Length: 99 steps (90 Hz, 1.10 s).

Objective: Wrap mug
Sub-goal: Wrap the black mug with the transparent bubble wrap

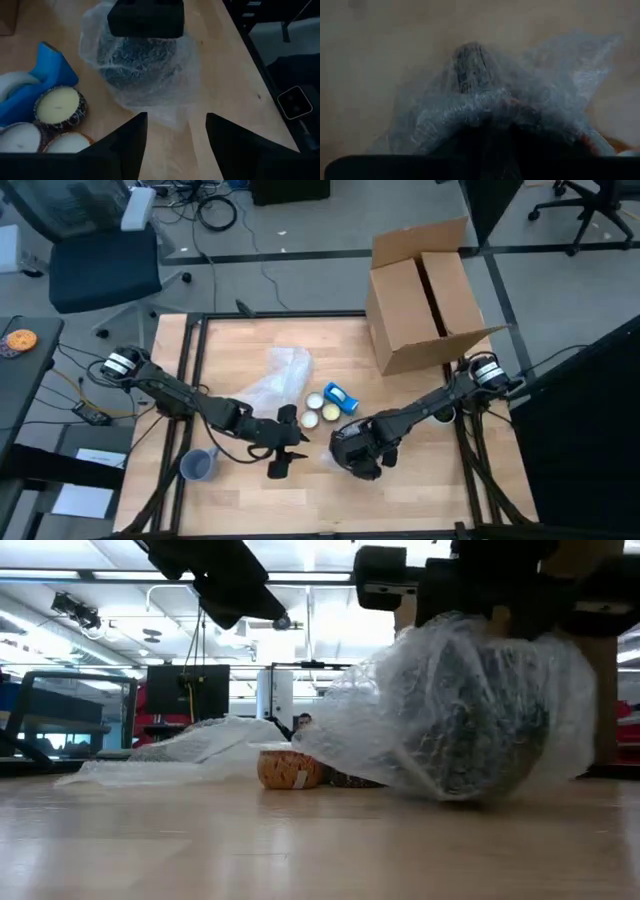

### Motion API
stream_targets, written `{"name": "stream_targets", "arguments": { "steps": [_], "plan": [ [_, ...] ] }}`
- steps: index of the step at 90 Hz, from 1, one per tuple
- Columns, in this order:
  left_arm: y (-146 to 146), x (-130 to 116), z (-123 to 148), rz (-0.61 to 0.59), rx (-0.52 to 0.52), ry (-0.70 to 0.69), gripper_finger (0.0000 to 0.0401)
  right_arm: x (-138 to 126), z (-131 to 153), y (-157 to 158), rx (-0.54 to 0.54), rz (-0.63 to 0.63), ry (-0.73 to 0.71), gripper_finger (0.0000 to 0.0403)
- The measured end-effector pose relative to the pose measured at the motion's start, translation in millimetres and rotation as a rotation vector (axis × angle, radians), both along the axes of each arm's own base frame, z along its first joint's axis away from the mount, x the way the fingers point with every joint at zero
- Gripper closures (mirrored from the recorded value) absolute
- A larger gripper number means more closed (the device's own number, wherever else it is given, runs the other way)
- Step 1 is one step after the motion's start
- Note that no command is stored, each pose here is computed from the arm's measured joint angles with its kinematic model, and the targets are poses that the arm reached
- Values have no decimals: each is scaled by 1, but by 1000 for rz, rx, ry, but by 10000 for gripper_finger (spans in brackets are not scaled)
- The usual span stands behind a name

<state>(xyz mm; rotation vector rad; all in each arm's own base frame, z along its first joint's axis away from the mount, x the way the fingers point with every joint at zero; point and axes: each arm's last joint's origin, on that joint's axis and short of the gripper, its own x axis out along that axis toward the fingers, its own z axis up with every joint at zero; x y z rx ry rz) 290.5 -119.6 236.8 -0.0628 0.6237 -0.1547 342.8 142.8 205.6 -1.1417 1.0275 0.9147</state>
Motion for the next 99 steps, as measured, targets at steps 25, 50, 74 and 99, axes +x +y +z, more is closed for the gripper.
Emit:
{"name": "stream_targets", "arguments": {
  "steps": [25,50,74,99],
  "plan": [
    [0,0,0,2,-1,5,213,0,0,3,98,-103,25,328],
    [-2,-1,-1,-11,-57,29,213,-2,3,16,322,-557,93,328],
    [-3,-13,-49,60,-147,119,213,0,4,24,532,-767,225,328],
    [-11,12,-88,-23,-269,54,213,13,10,29,622,-795,70,328]
  ]
}}
